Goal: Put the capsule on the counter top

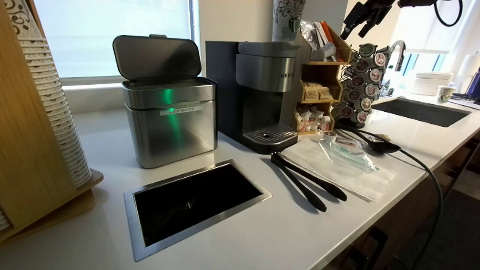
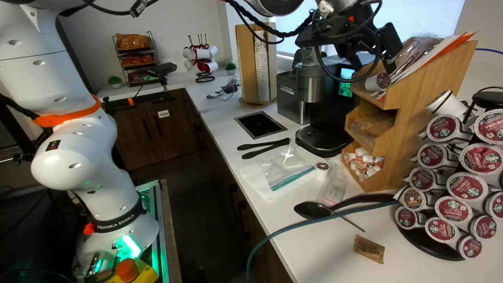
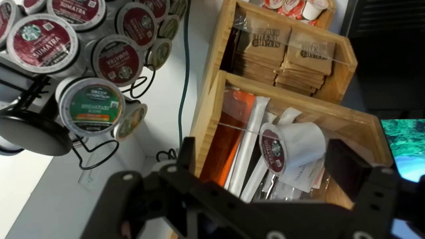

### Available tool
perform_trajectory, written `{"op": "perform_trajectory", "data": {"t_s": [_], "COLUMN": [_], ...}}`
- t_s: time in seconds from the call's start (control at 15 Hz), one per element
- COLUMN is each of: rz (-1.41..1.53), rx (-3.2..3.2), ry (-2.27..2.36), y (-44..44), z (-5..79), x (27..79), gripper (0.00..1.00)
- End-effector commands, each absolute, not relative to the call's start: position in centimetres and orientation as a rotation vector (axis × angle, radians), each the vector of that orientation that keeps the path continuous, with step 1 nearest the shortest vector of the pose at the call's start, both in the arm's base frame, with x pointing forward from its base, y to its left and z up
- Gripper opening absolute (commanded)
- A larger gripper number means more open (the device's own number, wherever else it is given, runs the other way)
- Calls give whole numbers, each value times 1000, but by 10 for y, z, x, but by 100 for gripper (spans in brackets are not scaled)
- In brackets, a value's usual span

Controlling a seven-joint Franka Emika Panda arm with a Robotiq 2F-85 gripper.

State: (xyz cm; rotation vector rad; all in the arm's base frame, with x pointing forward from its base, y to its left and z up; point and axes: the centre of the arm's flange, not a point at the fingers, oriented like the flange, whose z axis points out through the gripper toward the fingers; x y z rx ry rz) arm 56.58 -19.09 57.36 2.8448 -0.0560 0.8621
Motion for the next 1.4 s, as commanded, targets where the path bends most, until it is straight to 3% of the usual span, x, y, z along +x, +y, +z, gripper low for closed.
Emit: {"op": "perform_trajectory", "data": {"t_s": [0.0, 0.53, 0.6, 0.67, 0.73, 0.8, 0.87, 1.07, 1.13, 1.33], "rz": [905, 916, 911, 904, 900, 892, 888, 876, 874, 865], "rx": [2825, 2825, 2825, 2828, 2827, 2826, 2826, 2829, 2828, 2828], "ry": [-127, -180, -175, -174, -178, -189, -193, -196, -195, -185], "y": [-197, -186, -185, -183, -182, -181, -181, -180, -179, -178], "z": [576, 576, 576, 574, 573, 571, 570, 566, 565, 563], "x": [599, 624, 626, 627, 627, 628, 628, 629, 630, 630], "gripper": [100, 80, 82, 76, 77, 67, 66, 45, 47, 27]}}
